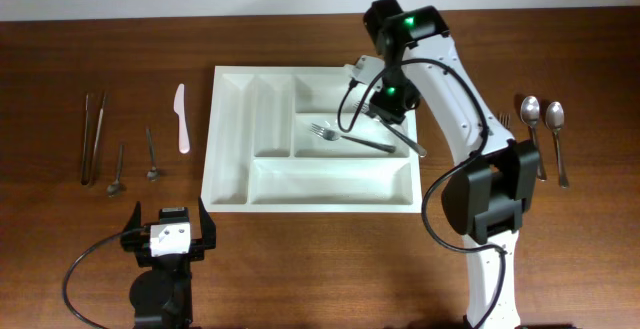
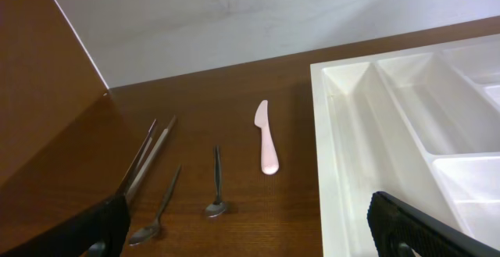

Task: Pack container
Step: 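Lift the second fork and carry it left over the tray, then lower the fork into the middle compartment beside the first fork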

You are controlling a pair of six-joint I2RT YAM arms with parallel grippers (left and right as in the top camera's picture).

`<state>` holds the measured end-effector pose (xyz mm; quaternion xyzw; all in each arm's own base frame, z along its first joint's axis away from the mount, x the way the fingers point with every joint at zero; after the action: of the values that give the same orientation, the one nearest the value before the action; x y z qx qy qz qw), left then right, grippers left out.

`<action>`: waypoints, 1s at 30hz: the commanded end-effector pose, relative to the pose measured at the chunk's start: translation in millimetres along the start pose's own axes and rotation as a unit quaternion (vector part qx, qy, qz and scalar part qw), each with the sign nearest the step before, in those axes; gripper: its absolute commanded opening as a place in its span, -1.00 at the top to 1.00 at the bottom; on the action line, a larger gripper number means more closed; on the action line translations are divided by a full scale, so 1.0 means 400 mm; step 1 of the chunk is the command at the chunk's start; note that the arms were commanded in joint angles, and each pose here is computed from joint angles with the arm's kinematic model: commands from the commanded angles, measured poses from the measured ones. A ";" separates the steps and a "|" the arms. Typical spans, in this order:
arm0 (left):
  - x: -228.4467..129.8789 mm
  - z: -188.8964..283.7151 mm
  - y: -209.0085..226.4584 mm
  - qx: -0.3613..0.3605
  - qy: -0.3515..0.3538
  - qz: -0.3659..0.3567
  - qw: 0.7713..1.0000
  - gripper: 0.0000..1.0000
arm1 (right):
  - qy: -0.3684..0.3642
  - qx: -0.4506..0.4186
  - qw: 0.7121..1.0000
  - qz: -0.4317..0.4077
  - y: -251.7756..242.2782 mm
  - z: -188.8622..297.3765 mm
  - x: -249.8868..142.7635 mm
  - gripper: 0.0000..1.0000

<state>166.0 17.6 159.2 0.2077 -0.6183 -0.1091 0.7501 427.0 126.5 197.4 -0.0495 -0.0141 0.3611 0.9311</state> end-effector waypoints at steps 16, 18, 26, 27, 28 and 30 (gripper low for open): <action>0.000 0.000 -0.005 -0.006 -0.006 -0.004 1.000 -0.99 | 0.004 0.073 0.997 0.013 0.000 -0.055 -0.024 -0.40; 0.000 0.000 -0.005 -0.006 -0.006 -0.004 1.000 -0.98 | 0.007 0.076 0.997 0.013 0.003 -0.062 -0.026 -0.40; 0.000 0.000 -0.005 -0.006 -0.006 -0.004 1.000 -0.98 | -0.004 0.096 0.995 0.012 0.012 -0.063 -0.021 -0.41; 0.000 0.000 -0.005 -0.006 -0.006 -0.004 1.000 -0.98 | -0.005 0.096 0.995 0.012 0.012 -0.063 -0.020 -0.42; 0.000 0.000 -0.005 -0.006 -0.006 -0.004 1.000 -0.98 | -0.006 0.098 0.995 0.012 0.013 -0.063 -0.020 -0.42; 0.000 0.000 -0.005 -0.006 -0.006 -0.004 1.000 -0.99 | -0.008 0.104 0.994 0.012 0.015 -0.064 -0.018 -0.43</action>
<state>166.0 17.6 159.2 0.2077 -0.6183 -0.1091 0.7501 420.3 121.5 174.8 0.0298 0.0134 0.3690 0.9288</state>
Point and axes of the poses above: each gripper's point midway between its finger pads, its own z axis back along the fingers, its own y axis along the line the jaws close on, x = y × z, the point moved 8 cm from there along z, back along the fingers, and after that the axes turned 13 degrees about -z, right-handed, at the moved point
